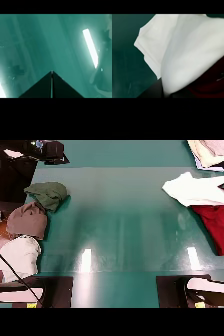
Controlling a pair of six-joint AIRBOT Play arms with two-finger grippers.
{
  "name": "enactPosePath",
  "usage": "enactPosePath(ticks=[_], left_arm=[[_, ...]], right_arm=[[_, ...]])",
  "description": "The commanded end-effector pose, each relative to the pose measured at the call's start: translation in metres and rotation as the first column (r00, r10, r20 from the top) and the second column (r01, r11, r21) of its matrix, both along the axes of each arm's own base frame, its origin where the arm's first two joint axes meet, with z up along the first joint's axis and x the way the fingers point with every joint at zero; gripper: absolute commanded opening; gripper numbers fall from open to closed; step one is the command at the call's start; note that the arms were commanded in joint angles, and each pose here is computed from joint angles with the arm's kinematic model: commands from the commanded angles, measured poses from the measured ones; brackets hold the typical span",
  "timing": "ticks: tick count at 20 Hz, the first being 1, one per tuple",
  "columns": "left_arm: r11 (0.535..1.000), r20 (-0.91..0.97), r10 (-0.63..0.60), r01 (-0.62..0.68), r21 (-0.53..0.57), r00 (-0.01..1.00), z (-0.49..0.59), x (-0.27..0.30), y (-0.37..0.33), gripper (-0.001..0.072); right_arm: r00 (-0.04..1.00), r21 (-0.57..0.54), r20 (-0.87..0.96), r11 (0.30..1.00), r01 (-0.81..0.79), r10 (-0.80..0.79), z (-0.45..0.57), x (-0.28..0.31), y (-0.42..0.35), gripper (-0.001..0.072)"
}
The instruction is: Fold the shirts.
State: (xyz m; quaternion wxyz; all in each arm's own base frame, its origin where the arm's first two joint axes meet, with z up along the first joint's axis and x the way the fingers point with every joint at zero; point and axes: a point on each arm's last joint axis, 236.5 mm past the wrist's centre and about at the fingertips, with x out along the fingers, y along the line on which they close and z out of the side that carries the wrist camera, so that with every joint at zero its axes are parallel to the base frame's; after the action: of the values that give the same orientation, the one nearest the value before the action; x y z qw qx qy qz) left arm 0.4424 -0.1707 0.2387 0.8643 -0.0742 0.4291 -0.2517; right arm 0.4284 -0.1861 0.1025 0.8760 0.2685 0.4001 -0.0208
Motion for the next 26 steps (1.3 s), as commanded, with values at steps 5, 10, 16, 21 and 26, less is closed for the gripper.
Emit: enactPosePath(ticks=[5,10,16,21,26], left_arm=[[1.0,0.001,-0.01,0.01,-0.015,1.0,0.002,-0.001,-0.004,0.0025],[0.999,0.018,-0.034,0.034,0.003,0.999,0.002,-0.001,-0.004,0.0025],[0.997,0.041,-0.067,0.066,0.027,0.997,0.002,-0.001,-0.004,0.0025],[0.997,0.046,-0.074,0.073,0.033,0.996,0.002,-0.001,-0.004,0.0025],[0.996,0.051,-0.085,0.083,0.041,0.995,0.001,-0.001,-0.004,0.0025]], right_arm=[[0.971,-0.012,0.173,0.985,0.172,-0.167,0.062,-0.022,-0.049,0.0015],[0.944,-0.06,0.23,0.965,0.254,-0.234,0.102,-0.055,-0.064,0.0015],[0.934,-0.099,0.035,0.929,0.357,-0.356,0.08,-0.116,-0.08,0.0017],[0.807,-0.26,-0.28,0.85,0.458,-0.52,0.034,-0.194,-0.106,0.0022],[0.76,-0.316,-0.345,0.83,0.459,-0.551,0.029,-0.216,-0.112,0.0479]])
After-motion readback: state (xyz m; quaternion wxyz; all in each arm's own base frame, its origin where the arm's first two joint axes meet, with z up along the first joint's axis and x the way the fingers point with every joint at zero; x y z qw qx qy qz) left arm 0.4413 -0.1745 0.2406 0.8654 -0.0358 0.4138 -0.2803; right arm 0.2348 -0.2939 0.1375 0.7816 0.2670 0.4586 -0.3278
